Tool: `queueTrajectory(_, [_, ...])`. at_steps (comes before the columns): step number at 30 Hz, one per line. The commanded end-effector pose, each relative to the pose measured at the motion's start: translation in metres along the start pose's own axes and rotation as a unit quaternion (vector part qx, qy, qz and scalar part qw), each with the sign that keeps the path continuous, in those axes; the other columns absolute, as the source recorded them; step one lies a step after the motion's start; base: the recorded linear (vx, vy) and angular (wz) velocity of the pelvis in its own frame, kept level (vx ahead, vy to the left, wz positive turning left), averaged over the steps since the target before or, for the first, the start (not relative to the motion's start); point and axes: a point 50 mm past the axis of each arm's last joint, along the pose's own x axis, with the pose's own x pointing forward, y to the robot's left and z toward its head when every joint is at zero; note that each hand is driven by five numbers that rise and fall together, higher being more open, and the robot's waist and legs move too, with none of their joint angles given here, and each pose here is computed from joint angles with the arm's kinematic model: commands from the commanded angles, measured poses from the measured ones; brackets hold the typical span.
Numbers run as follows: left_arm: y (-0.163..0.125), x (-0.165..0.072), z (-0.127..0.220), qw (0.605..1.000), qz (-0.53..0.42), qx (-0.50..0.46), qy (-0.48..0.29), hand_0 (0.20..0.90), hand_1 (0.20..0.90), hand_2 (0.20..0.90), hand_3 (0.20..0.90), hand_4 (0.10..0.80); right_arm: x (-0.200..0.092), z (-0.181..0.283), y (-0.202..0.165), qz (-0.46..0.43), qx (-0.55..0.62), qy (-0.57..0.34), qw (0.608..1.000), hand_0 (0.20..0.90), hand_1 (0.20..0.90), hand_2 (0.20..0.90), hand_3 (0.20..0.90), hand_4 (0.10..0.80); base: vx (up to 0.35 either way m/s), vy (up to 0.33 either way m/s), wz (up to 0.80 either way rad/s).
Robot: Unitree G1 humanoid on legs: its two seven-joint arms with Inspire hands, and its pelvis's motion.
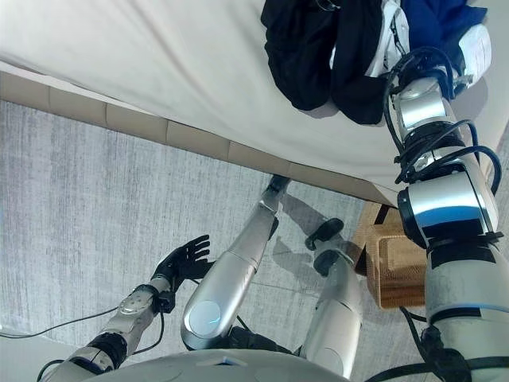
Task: Pick up the clothes from the bed and place them into the basket
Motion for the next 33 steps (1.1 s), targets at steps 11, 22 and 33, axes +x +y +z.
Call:
queueTrajectory(11, [0.049,-0.038,-0.044,0.991,0.087,0.027,0.098,0.900,0.900,0.900,0.900,0.800,-0.030,0.060,-0.062,0.114,0.245,-0.272,0.923,0.300,0.300,0.300,0.200,0.100,0.034,-0.092,-0.18])
queueTrajectory(22, [0.036,-0.034,-0.055,0.984,0.070,0.068,0.147,0.900,0.900,0.900,0.900,0.800,-0.064,0.033,-0.008,0.364,0.266,-0.258,0.854,0.300,0.300,0.300,0.200,0.100,0.030,-0.025,-0.02])
queueTrajectory(33, [0.044,-0.021,-0.036,0.981,0.071,0.100,0.150,0.900,0.900,0.900,0.900,0.800,-0.050,0.005,0.041,0.432,0.075,-0.121,0.891,0.900,0.900,0.900,0.900,0.800,-0.094,-0.016,0.04])
